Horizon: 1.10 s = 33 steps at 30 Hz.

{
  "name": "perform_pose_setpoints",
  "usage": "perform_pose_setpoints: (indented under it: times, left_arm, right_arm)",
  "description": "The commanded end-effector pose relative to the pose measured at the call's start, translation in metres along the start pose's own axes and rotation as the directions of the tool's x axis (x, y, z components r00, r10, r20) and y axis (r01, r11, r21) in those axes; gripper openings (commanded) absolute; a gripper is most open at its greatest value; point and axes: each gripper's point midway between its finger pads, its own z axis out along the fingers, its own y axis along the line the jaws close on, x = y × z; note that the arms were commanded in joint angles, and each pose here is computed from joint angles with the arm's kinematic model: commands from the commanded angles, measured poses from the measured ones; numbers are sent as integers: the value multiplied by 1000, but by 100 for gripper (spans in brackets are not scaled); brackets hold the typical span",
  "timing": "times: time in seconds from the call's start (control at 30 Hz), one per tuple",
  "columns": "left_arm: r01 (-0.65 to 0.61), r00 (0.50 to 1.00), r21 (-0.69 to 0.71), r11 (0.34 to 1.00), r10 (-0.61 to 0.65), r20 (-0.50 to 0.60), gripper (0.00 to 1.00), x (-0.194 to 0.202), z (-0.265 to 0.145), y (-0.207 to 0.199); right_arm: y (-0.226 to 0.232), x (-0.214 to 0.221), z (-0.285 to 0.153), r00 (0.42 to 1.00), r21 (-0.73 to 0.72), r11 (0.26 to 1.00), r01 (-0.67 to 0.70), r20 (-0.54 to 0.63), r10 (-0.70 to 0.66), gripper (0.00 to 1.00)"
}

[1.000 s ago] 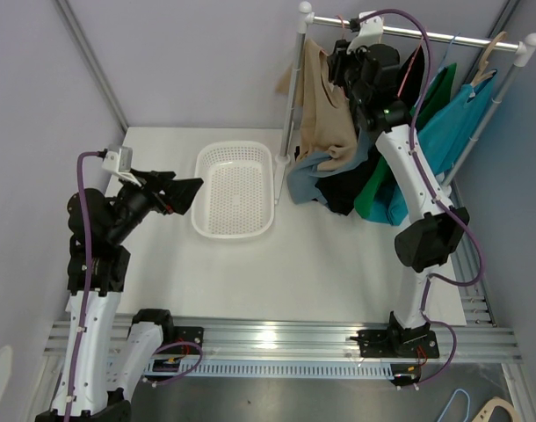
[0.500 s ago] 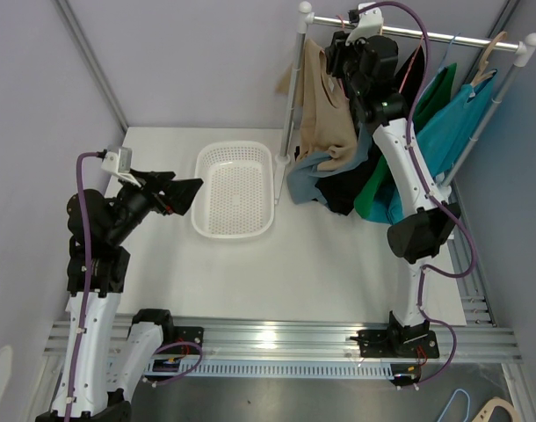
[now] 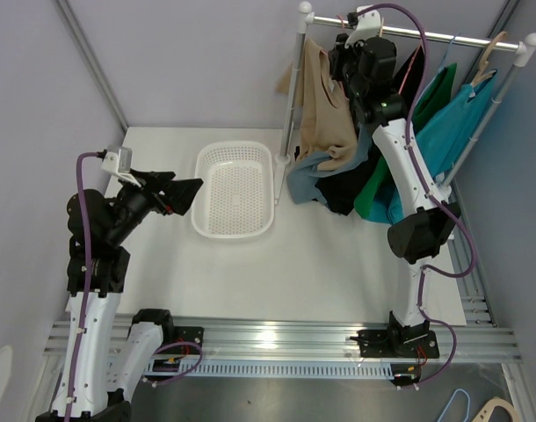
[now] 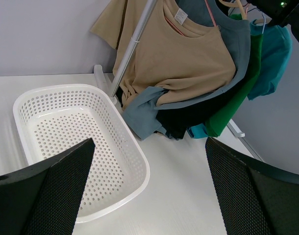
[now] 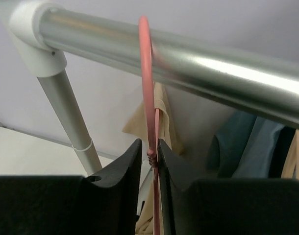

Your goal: Remove the t-shirt from the hanger

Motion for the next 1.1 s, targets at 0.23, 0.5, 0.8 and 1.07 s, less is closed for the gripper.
perform_pose_setpoints:
  times: [0.23, 0.5, 0.8, 1.07]
  left_arm:
    - [-34, 999, 6, 999, 33, 22, 100, -5, -3, -1]
    - [-37, 999, 7, 999, 37, 20, 99, -5, -3, -1]
    - [-40, 999, 17, 999, 40, 26, 99, -5, -2, -2]
    - [-56, 998, 137, 989, 53, 27, 100, -8, -2, -23]
  right_arm:
    - [-4, -6, 1, 1000, 32, 999, 9, 18, -9, 0]
    - [-1, -41, -11, 995, 18, 1000, 11, 96, -13, 0]
    - [5, -97, -44, 983, 8, 1000, 22, 182, -23, 0]
    - [3, -84, -119, 982, 113, 979, -168, 108, 156, 0]
